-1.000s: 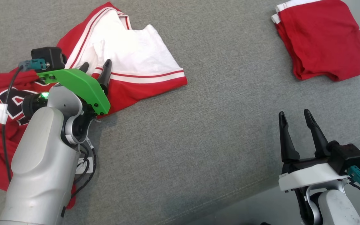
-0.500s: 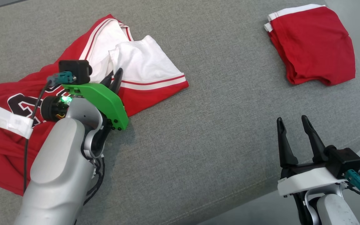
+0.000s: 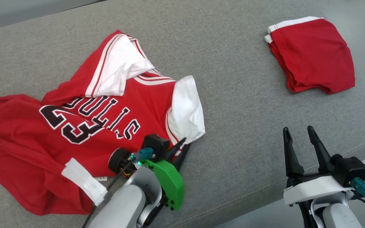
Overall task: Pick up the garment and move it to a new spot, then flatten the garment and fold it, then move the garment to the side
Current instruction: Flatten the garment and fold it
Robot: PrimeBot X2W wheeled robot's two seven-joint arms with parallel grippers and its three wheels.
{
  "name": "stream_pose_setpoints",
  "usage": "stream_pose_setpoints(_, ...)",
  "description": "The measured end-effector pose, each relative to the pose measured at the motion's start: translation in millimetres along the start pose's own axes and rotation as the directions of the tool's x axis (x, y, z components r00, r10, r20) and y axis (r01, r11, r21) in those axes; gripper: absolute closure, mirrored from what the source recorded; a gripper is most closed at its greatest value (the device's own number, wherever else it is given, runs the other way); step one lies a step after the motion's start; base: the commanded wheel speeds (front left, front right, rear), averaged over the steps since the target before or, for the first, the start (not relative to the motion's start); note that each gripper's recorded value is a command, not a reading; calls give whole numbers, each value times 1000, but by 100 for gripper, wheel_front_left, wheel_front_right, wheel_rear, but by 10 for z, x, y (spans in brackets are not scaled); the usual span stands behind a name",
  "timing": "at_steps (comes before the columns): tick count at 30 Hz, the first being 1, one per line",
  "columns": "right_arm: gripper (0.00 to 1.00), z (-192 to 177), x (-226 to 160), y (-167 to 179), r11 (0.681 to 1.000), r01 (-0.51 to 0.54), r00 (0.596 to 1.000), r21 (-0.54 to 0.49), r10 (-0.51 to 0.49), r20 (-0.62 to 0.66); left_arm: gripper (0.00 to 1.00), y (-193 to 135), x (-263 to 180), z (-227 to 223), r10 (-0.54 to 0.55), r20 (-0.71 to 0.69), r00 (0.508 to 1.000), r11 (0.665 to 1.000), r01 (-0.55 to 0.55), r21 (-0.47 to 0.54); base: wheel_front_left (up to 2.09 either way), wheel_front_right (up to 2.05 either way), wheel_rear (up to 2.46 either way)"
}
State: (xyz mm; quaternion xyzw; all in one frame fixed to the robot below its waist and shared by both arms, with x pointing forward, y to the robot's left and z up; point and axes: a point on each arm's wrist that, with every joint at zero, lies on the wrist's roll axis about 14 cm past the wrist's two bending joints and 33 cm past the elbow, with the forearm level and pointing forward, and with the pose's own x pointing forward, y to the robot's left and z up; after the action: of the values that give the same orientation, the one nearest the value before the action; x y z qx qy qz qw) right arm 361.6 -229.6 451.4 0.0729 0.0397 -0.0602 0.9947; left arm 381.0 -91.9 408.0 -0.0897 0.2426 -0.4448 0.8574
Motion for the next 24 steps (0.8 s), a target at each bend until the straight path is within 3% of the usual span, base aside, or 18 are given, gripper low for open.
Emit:
stream_pose_setpoints(1, 0, 4, -3, 1, 1000, 0, 1000, 3, 0, 1, 97, -31, -8, -39, -7, -3, 1000, 1000, 7, 21, 0, 0, 0)
stream_pose_setpoints(3, 0, 18, -8, -2, 1000, 0, 1000, 4, 0, 6, 32, -72, -31, -122, -12, -11, 1000, 999, 12, 32, 0, 0, 0)
stream_pose_setpoints(5, 0, 23, -23, -3, 1000, 1, 1000, 6, -1, 8, 0, -141, -68, -219, -29, -24, 999, 997, 31, 65, 0, 0, 0)
stream_pose_setpoints(9, 0, 6, -81, -17, 1000, 5, 1000, 10, -6, 2, 0, -218, -170, -308, -59, -15, 998, 991, 60, 121, 0, 0, 0)
stream_pose_setpoints(14, 0, 31, -134, -29, 1000, 9, 1000, 15, -9, 11, 0, -198, -339, -296, -23, 64, 998, 999, 21, 28, 0, 0, 0)
stream_pose_setpoints(20, 0, 50, -204, -64, 1000, 16, 1000, 12, -16, 18, 0, 152, -628, 141, 185, 282, 942, 982, -184, -30, 0, 0, 0)
stream_pose_setpoints(24, 0, 93, -206, -52, 1000, 6, 1000, -17, -6, 31, 0, 299, -844, 217, 281, 331, 901, 958, -284, -41, 0, 0, 0)
